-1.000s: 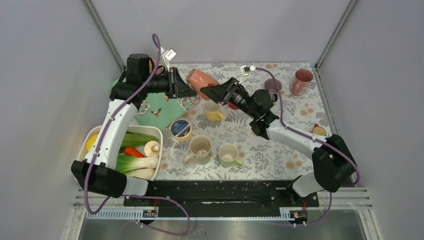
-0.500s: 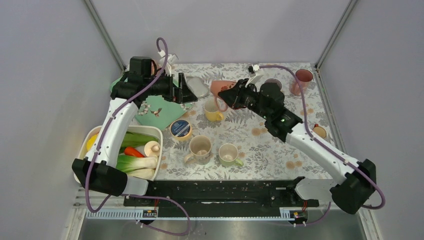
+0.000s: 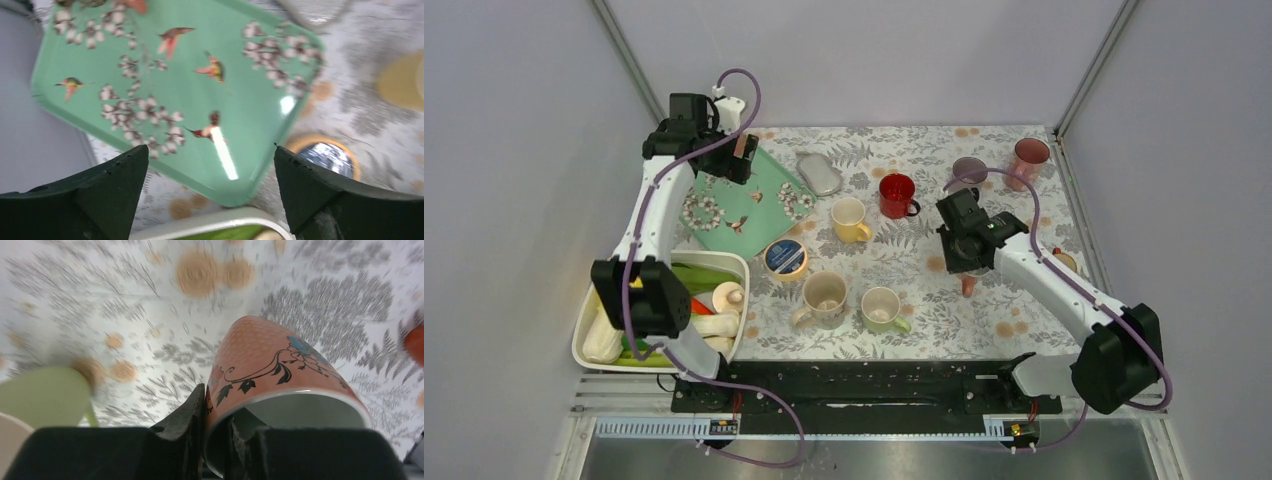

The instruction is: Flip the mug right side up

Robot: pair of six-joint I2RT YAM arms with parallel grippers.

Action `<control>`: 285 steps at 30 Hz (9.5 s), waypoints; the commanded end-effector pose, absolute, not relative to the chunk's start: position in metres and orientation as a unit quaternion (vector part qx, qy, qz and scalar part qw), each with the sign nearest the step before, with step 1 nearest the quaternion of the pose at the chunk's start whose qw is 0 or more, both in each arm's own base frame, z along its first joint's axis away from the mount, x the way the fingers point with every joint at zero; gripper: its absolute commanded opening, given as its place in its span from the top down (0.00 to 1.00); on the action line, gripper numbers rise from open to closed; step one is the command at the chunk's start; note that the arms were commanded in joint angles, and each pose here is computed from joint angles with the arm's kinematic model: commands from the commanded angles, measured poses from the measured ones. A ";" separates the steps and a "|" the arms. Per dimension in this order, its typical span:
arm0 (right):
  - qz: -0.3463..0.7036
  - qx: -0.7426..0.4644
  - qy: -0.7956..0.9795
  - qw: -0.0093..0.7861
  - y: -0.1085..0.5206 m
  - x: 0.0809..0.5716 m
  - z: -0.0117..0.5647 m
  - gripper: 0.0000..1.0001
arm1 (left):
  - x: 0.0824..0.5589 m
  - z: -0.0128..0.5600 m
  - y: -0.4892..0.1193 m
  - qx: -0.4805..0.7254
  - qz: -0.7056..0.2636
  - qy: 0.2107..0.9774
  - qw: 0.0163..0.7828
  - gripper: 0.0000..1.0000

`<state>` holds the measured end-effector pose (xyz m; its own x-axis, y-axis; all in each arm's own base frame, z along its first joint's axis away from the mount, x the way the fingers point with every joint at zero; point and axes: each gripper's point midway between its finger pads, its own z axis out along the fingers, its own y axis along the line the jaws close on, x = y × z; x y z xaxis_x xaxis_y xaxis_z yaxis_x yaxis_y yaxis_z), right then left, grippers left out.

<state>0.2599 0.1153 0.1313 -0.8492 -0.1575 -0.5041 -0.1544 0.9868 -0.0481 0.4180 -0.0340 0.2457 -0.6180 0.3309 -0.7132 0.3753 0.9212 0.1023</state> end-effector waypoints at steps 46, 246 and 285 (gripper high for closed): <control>0.020 -0.081 0.970 0.228 0.108 0.237 0.121 0.28 | 0.677 0.101 0.072 0.143 0.164 0.867 0.448 0.44; 0.078 0.006 0.956 0.283 0.037 0.326 0.142 0.01 | 0.354 0.044 -0.162 0.417 -0.177 0.882 0.133 1.00; 0.086 -0.016 0.954 0.286 0.047 0.323 0.144 0.01 | 0.478 0.136 -0.130 0.171 -0.178 0.931 0.270 0.39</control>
<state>0.3227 0.0417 0.1355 -0.8537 0.0466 -0.5186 -0.0392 0.9874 0.1533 0.4096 -0.1376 0.1273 -0.6751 0.5661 -0.4730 0.6973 0.6990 -0.1587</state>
